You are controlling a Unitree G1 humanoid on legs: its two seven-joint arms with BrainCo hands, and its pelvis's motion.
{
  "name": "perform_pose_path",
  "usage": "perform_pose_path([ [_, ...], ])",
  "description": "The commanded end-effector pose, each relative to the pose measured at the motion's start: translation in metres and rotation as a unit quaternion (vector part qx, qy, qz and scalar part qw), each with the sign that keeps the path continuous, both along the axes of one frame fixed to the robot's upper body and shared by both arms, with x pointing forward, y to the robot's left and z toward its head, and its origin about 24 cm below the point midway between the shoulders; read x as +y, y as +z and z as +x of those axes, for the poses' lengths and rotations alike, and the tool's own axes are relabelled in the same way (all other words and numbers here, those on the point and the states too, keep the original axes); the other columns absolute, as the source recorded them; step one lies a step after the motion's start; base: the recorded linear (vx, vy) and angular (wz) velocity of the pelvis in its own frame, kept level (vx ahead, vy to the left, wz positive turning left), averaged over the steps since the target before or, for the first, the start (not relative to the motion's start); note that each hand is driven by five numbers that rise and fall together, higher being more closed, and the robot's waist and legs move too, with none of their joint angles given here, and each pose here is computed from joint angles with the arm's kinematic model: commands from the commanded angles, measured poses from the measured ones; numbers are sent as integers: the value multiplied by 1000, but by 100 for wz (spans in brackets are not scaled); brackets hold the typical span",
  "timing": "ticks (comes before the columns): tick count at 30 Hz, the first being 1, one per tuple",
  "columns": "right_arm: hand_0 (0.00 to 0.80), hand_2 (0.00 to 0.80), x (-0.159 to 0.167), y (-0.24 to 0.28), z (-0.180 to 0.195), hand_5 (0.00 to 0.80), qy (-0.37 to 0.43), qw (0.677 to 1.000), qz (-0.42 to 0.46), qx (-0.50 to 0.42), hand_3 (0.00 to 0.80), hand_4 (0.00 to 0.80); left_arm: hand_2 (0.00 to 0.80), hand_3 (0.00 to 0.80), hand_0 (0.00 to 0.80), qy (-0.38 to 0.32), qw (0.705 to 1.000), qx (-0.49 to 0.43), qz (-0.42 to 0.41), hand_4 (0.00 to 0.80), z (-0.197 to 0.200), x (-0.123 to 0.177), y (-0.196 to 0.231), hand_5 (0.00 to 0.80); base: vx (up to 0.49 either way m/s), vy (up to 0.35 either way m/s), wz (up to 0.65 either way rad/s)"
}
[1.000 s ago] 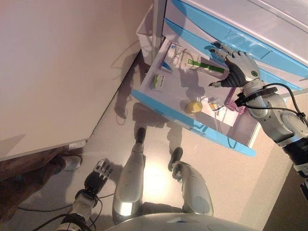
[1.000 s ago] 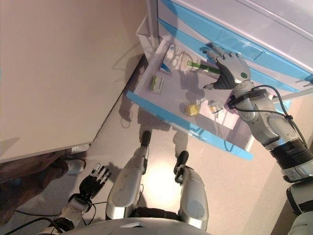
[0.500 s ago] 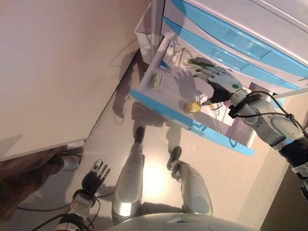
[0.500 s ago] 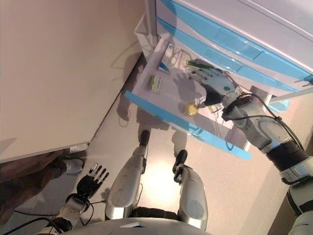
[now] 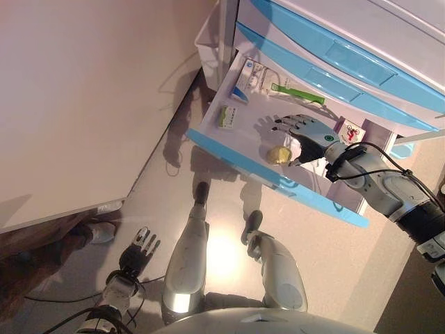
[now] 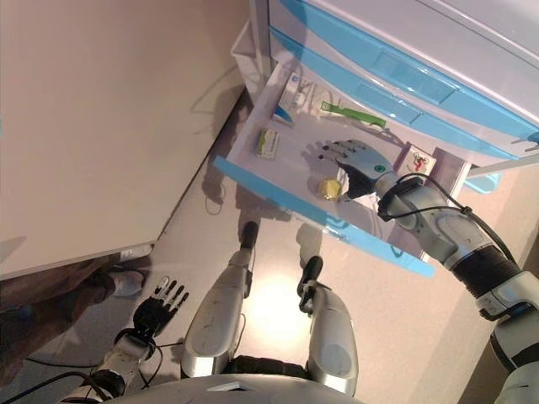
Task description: Open the drawer and pick up the medicine
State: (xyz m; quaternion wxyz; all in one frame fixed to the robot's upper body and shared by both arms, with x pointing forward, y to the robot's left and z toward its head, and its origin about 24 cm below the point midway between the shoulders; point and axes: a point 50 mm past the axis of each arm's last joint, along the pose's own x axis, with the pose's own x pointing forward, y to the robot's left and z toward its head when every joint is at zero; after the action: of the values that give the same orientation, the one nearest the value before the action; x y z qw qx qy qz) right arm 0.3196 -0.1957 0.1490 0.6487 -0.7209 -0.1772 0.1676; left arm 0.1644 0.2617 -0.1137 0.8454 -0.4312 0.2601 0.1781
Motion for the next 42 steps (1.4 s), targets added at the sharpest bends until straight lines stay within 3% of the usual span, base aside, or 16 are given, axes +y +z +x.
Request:
perform_pose_path([
  [1,0,0,12,-1,-6,0,35,999,3,-10,0,0,0,0,0,-7,1000,18,25,0,-14,9,-3,0,0,0,0],
  [42,0,0,16,-40,-2,0,11,999,22,42,0,0,0,0,0,-15,1000,22,5,0,-11,-6,-9,0,0,1,0],
])
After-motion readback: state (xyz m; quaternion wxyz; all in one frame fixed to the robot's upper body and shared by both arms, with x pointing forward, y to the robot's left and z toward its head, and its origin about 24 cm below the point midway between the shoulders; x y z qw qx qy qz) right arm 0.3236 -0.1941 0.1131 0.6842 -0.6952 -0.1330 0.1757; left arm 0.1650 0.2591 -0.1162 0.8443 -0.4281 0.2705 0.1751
